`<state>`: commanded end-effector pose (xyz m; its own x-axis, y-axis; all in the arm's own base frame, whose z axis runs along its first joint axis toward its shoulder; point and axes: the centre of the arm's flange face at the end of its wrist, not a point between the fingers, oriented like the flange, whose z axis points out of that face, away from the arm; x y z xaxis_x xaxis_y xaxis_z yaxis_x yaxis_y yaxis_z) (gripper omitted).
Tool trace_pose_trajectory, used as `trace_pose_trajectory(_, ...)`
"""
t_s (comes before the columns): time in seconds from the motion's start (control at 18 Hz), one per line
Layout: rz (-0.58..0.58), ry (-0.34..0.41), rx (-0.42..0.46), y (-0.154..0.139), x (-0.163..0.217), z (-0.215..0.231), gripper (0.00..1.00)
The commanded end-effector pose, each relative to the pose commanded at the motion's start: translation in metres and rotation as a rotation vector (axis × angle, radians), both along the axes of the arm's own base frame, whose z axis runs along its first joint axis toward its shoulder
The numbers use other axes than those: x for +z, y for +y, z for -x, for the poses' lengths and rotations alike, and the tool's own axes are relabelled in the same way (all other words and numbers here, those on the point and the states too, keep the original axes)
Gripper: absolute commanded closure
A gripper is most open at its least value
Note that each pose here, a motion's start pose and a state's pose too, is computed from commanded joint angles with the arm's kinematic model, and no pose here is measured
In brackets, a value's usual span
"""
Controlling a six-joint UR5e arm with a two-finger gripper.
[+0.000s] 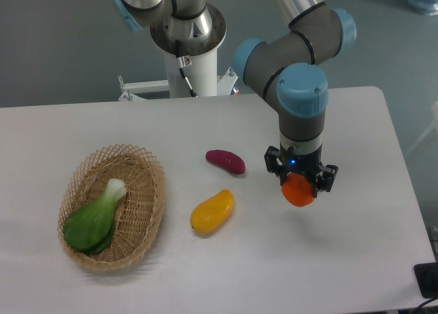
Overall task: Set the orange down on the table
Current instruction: 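Hold the orange in the gripper and lower it toward the table, then set the orange down beside the purple sweet potato and open the gripper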
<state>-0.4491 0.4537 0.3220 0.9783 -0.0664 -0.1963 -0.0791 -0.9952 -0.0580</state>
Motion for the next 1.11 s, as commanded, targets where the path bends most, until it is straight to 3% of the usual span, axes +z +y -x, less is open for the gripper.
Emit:
trace_pose_trajectory(0.56, 0.020, 0.010, -0.002, 0.002, -0.001, 0.000, 0.24)
trace_pose_trajectory(1.11, 0.080, -0.058, -0.066, -0.019, -0.046, -0.032, 0.24)
